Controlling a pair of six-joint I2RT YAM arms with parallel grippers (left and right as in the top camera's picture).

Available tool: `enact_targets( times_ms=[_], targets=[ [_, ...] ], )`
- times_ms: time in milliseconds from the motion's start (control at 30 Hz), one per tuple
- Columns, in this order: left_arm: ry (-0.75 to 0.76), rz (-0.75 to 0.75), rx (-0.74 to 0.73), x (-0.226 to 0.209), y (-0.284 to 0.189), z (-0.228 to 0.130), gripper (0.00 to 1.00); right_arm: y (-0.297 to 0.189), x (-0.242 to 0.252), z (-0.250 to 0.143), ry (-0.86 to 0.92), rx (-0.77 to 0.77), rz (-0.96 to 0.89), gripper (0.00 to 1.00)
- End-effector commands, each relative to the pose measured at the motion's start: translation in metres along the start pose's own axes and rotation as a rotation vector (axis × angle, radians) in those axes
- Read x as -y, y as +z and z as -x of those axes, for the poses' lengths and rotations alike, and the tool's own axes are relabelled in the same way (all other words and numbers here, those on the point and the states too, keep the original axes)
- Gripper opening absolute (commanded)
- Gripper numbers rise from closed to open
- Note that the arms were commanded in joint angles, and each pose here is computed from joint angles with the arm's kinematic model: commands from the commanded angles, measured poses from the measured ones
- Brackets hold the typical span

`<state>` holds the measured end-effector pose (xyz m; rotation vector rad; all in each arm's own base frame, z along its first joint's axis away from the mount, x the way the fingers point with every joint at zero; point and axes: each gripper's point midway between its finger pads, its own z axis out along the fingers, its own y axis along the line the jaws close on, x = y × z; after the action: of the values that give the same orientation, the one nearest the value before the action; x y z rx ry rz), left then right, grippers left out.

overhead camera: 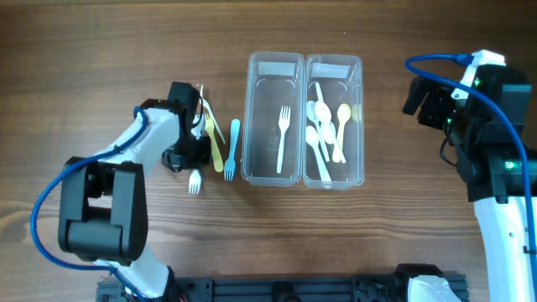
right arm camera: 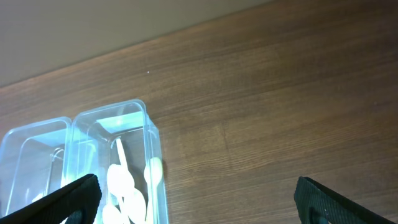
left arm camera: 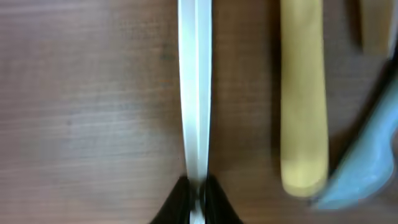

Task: Pack container

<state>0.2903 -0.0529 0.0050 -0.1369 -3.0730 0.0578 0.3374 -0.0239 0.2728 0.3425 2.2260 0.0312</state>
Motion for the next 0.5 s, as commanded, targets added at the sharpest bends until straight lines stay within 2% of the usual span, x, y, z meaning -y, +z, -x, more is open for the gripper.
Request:
enact_targets(
  times_ms=[0, 33, 167, 233, 333, 433, 467],
  targets=[
    [0.003, -0.03, 0.159, 0.009, -0.079, 0.024, 0.06, 0.002, -0.003, 0.002, -0.008, -0.003, 0.014, 1.0],
    [-0.03, -0.058, 0.21, 0.014, -0.107, 0.026, 0.06, 0.002, -0.003, 0.001, -0.008, -0.006, 0.014, 1.0],
    [0.037, -0.342, 0.429, 0.085, -0.185, 0.032, 0.06, 0.003, -0.003, 0.001, -0.008, -0.006, 0.013, 1.0],
    [0.113, -0.357, 0.508, 0.12, -0.198, 0.036, 0.06, 0.003, -0.003, 0.001, -0.008, -0.006, 0.013, 1.0],
    [0.163, -0.276, 0.54, 0.158, -0.174, 0.051, 0.06, 0.004, -0.003, 0.001, -0.008, -0.01, 0.012, 1.0],
    [0.221, -0.226, 0.468, 0.193, -0.114, 0.068, 0.06, 0.005, -0.003, 0.0, -0.008, -0.012, 0.012, 1.0],
    [0.195, -0.213, 0.438, 0.197, -0.092, 0.074, 0.08, 0.005, -0.003, 0.0, -0.008, -0.012, 0.012, 1.0]
  ],
)
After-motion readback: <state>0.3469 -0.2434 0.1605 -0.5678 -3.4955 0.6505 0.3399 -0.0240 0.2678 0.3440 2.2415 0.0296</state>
